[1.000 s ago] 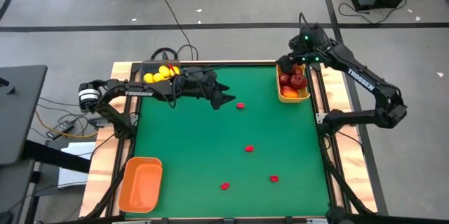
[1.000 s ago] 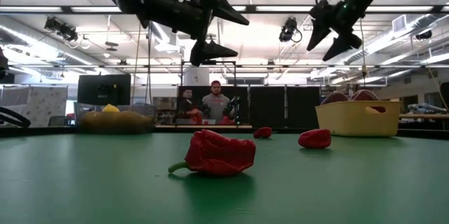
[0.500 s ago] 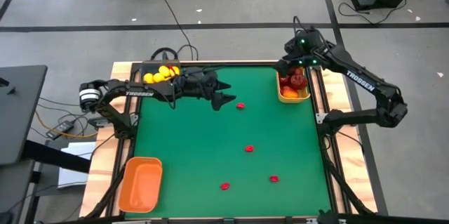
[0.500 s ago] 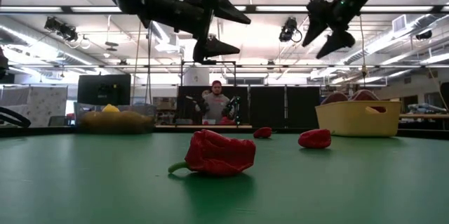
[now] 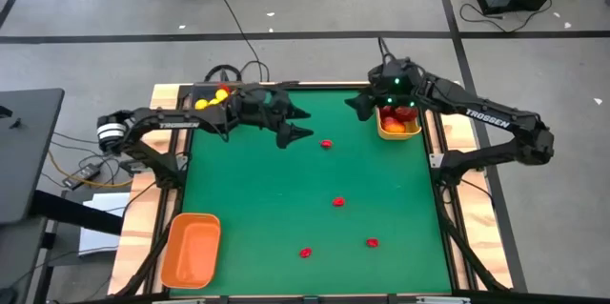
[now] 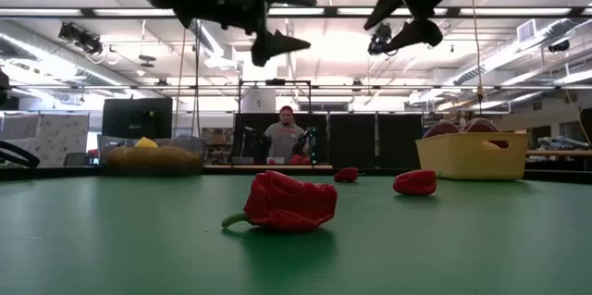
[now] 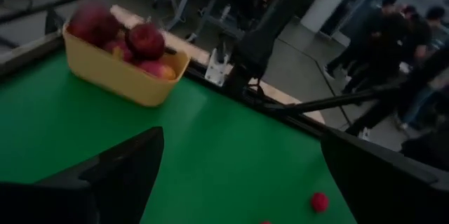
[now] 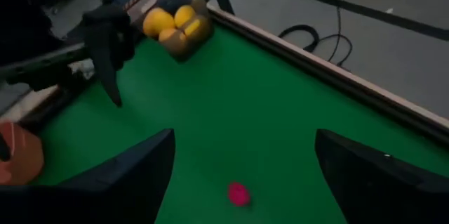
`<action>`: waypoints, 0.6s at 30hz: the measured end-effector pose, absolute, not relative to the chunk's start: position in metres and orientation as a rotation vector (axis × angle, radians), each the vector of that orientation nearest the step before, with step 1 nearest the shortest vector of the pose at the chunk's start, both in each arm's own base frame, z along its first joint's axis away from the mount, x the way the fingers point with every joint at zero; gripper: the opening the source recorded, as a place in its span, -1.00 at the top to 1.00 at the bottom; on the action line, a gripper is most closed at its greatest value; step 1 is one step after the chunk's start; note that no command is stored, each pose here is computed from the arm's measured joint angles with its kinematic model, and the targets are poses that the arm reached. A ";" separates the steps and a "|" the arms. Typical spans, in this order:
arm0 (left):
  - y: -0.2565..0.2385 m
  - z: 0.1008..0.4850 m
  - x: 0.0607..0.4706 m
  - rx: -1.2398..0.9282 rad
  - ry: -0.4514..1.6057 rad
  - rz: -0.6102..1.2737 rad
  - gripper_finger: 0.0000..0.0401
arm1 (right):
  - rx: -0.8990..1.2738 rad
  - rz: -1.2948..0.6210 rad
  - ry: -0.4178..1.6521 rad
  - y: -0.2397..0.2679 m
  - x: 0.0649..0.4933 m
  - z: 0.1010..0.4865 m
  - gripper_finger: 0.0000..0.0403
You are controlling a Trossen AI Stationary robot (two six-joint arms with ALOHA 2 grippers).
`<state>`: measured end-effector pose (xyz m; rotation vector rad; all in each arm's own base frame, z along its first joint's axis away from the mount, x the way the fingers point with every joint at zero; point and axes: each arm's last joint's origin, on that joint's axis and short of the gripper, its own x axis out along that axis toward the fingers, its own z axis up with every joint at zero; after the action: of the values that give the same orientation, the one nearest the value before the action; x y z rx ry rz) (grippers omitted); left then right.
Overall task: Sort produce into baskets
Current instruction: Put the top red bell pepper into the orange bin
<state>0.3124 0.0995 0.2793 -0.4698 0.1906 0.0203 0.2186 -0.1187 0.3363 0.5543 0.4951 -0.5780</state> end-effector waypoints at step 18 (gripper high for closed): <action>0.087 0.292 0.233 -0.256 0.385 -0.200 -0.96 | 0.878 -0.488 0.458 -0.037 0.284 0.314 -0.45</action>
<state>0.2335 0.0868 0.2918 -0.2564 0.3846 -0.2000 0.2844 -0.0373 0.3141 0.8783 0.4582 -0.4881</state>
